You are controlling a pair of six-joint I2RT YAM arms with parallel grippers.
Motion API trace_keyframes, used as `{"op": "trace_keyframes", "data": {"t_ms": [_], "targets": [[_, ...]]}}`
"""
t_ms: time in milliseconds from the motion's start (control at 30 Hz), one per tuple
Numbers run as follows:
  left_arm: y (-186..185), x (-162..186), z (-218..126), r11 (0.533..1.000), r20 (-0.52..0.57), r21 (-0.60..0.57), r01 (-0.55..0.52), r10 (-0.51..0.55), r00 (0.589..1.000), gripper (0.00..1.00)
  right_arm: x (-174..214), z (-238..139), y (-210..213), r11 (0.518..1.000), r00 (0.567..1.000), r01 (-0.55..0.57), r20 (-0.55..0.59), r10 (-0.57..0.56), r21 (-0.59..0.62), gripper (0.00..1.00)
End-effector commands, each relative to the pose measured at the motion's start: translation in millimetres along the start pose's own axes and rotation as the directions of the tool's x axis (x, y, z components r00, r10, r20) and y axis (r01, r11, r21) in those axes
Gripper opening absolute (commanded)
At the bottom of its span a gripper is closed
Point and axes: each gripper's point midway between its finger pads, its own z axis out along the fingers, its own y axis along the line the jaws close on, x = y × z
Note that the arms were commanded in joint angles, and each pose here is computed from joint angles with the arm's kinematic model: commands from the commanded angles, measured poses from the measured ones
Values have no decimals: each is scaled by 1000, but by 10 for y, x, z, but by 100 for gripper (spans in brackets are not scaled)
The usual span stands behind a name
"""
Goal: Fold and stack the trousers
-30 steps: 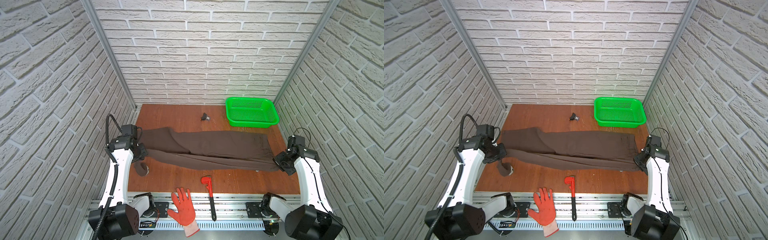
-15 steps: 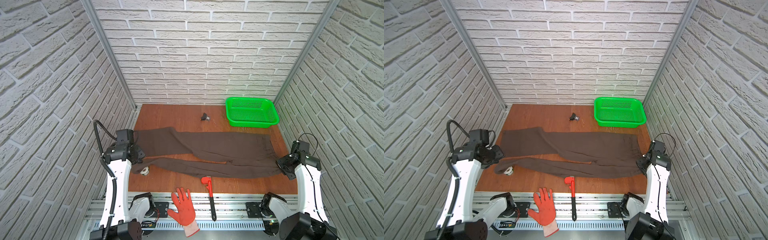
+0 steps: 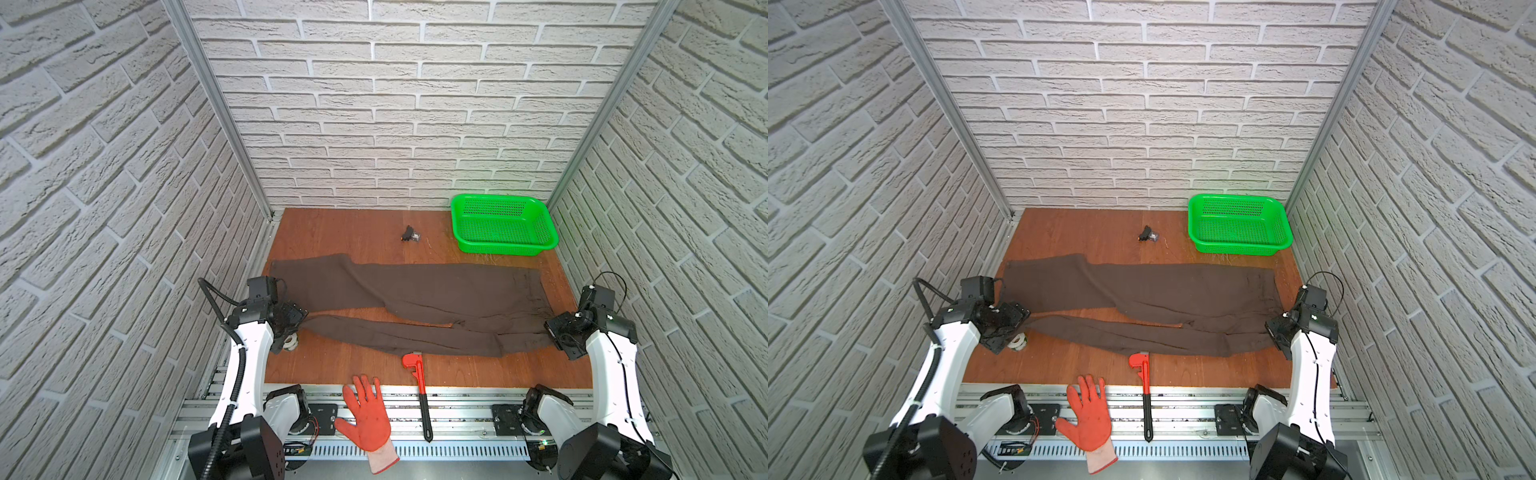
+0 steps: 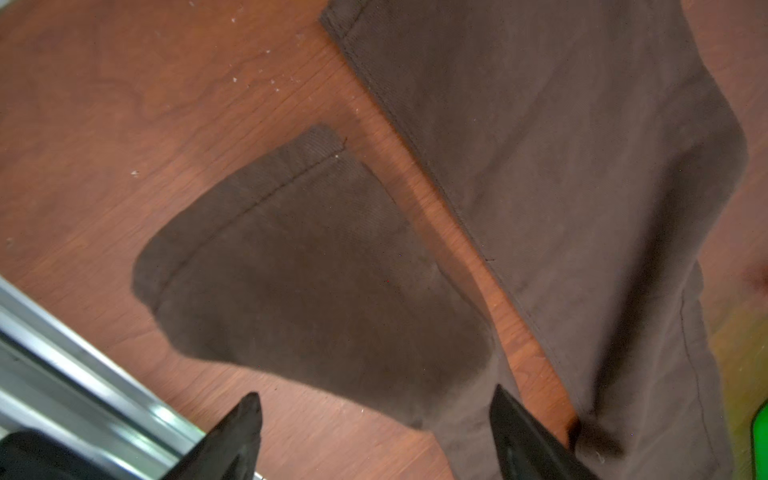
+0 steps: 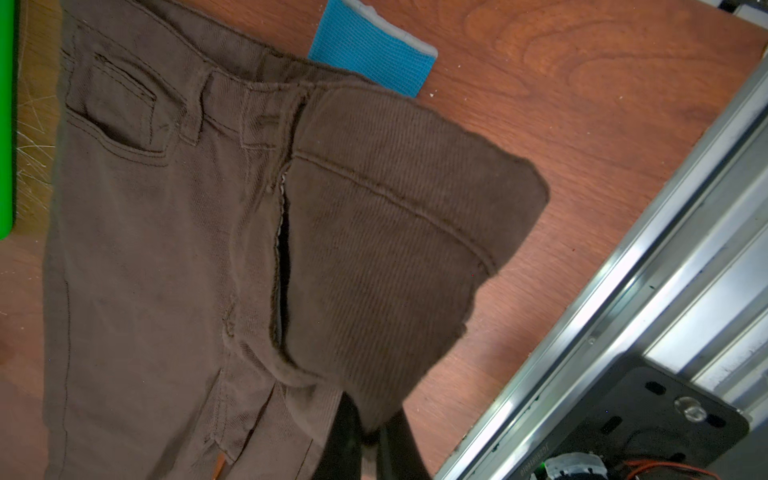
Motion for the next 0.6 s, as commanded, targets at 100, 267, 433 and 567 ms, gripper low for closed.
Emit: {"op": "trace_keyframes", "data": {"t_ms": [100, 267, 433, 567], "targets": [[-48, -62, 290, 996, -9, 49, 77, -77, 997, 78, -15, 122, 80, 1000, 1000, -21, -18, 20, -21, 5], [2, -106, 394, 991, -12, 67, 113, -113, 994, 43, -41, 147, 123, 999, 999, -32, -22, 32, -27, 5], [-293, -447, 243, 979, 62, 181, 93, -105, 992, 0, -88, 98, 243, 997, 998, -54, -28, 52, -60, 5], [-799, -897, -247, 943, 172, 330, 32, -93, 981, 0, -214, -143, 529, 985, 996, -85, -25, 83, -148, 5]]}}
